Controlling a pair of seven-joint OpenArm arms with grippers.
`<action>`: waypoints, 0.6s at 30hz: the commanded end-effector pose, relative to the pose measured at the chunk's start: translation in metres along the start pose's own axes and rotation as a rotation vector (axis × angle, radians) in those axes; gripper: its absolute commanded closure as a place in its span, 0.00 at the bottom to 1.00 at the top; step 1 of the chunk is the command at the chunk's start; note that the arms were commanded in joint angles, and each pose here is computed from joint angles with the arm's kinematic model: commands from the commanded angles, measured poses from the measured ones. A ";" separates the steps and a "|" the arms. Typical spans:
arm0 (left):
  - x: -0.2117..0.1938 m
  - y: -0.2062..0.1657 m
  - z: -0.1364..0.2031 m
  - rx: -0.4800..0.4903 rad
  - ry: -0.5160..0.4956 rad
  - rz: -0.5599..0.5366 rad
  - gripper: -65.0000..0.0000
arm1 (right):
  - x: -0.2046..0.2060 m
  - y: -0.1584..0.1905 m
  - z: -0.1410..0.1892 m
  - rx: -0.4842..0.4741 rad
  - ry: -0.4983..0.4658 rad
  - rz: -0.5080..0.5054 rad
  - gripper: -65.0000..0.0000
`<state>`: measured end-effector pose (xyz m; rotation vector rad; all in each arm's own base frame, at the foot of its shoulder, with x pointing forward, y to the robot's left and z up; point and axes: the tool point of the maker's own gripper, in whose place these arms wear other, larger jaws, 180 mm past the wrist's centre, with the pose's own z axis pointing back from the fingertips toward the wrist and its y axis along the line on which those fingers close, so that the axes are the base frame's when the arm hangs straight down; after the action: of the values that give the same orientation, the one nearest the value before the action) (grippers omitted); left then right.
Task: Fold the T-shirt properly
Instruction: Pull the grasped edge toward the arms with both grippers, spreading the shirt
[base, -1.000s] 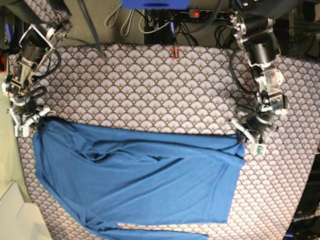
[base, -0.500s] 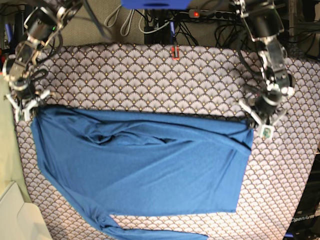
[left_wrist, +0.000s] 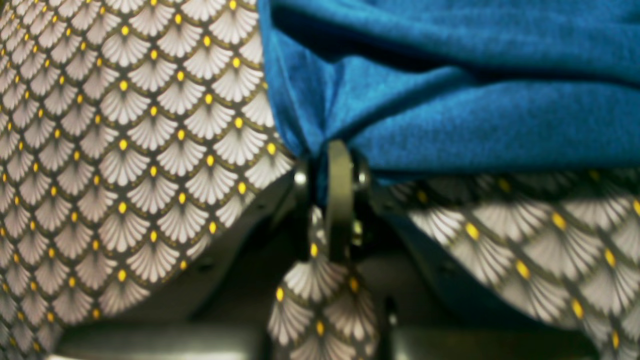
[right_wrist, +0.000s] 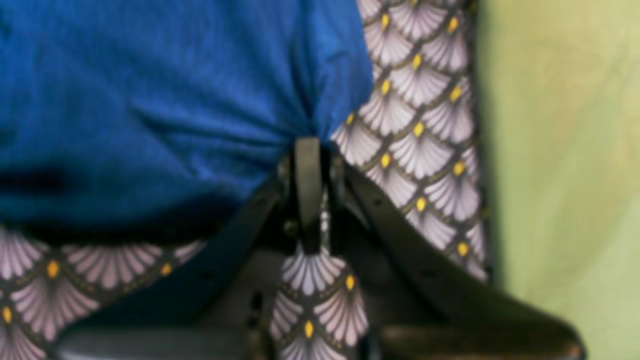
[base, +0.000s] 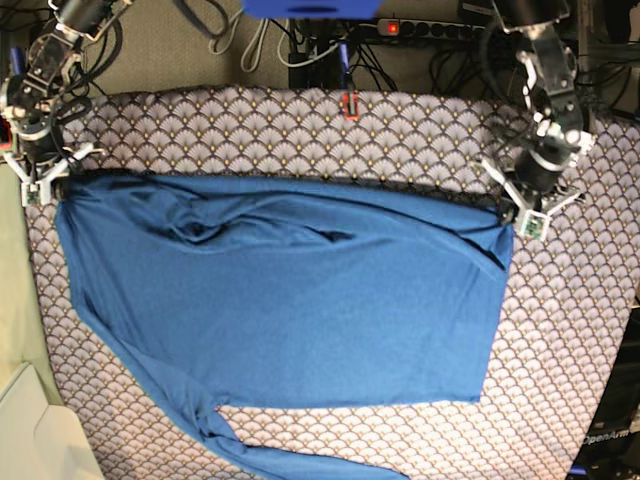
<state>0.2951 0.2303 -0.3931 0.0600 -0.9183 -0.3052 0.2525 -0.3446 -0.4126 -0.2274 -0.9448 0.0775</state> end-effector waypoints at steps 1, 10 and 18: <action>0.015 0.006 0.004 0.011 -0.050 -0.011 0.99 | 0.009 -0.012 0.005 -0.026 -0.036 0.014 1.00; 0.001 0.038 0.030 0.088 0.080 -0.037 0.99 | -0.009 -0.009 0.019 -0.012 -0.032 -0.048 1.00; -0.032 0.036 0.044 0.086 0.152 -0.030 0.99 | -0.024 -0.009 0.030 -0.008 -0.006 -0.058 1.00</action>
<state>0.2427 0.2697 -0.3980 0.1452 -0.7388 -0.2818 0.2116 -0.3420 -0.4260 -0.1741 -0.9267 0.0137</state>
